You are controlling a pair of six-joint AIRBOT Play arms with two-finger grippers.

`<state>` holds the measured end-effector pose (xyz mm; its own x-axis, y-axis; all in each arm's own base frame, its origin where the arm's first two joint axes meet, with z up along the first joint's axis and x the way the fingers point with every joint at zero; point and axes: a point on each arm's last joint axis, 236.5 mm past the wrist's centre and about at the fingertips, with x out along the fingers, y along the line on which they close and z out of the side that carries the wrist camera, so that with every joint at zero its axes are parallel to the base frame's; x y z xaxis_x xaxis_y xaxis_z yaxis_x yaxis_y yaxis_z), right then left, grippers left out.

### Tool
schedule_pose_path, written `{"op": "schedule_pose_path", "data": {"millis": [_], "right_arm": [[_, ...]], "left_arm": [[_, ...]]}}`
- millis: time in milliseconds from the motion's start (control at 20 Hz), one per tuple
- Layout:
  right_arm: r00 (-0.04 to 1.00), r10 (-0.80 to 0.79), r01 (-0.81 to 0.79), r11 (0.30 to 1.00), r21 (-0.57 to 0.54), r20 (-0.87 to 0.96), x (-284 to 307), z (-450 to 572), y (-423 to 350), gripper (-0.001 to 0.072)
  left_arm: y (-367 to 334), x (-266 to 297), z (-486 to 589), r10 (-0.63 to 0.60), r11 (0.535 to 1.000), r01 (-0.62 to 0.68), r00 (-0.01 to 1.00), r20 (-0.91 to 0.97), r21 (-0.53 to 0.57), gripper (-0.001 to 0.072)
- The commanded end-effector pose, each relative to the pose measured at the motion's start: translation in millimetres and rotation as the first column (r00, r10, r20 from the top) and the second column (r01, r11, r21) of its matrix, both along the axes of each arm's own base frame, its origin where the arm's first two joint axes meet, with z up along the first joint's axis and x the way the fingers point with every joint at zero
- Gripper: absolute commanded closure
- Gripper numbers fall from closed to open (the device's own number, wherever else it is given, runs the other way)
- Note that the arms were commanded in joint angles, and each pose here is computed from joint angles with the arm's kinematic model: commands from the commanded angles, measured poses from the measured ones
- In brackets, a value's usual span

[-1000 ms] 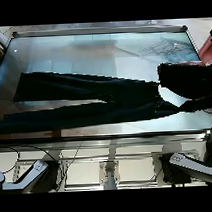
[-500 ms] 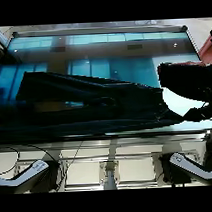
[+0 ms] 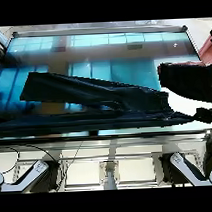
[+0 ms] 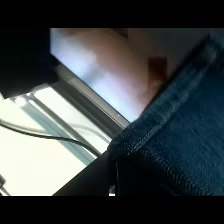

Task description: Fold the clothes and pants, and hang the long-sleeved shirts on hangers.

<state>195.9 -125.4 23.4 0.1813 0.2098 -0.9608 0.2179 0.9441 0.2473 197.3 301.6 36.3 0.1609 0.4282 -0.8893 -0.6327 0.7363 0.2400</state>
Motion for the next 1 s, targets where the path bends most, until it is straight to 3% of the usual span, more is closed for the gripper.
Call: {"op": "schedule_pose_path", "data": {"millis": [0, 150, 300, 400, 550, 750, 950], "right_arm": [[0.995, -0.092, 0.094, 0.992, -0.080, 0.038, 2, 14, -15, 0.0686], [0.988, -0.087, 0.093, 0.995, -0.041, 0.127, 23, 33, -8, 0.0686], [0.953, -0.109, 0.097, 0.994, 0.055, 0.283, 66, 62, 0, 0.0687], [0.919, -0.177, 0.134, 0.981, 0.141, 0.352, 94, 72, 0, 0.0687], [0.881, -0.307, 0.211, 0.936, 0.283, 0.360, 126, 64, -6, 0.0687], [0.884, -0.369, 0.266, 0.903, 0.338, 0.288, 158, 31, -1, 0.0686], [0.862, -0.403, 0.303, 0.896, 0.325, 0.307, 204, 6, 10, 0.0686]], "left_arm": [[1, 8, 18, 0.050, 0.998, -0.053, 0.994, 0.092, 0.027, 0.0682], [-7, 38, 32, -0.012, 1.000, 0.006, 0.975, 0.223, 0.026, 0.0684], [-22, 102, 72, -0.093, 0.995, 0.094, 0.889, 0.447, 0.020, 0.0688], [-30, 146, 100, -0.173, 0.985, 0.160, 0.846, 0.504, 0.068, 0.0688], [-52, 225, 122, -0.209, 0.973, 0.224, 0.786, 0.582, 0.046, 0.0688], [-82, 316, 93, -0.189, 0.963, 0.264, 0.793, 0.579, -0.047, 0.0688], [-83, 354, 41, -0.203, 0.970, 0.241, 0.867, 0.456, -0.025, 0.0688]]}}
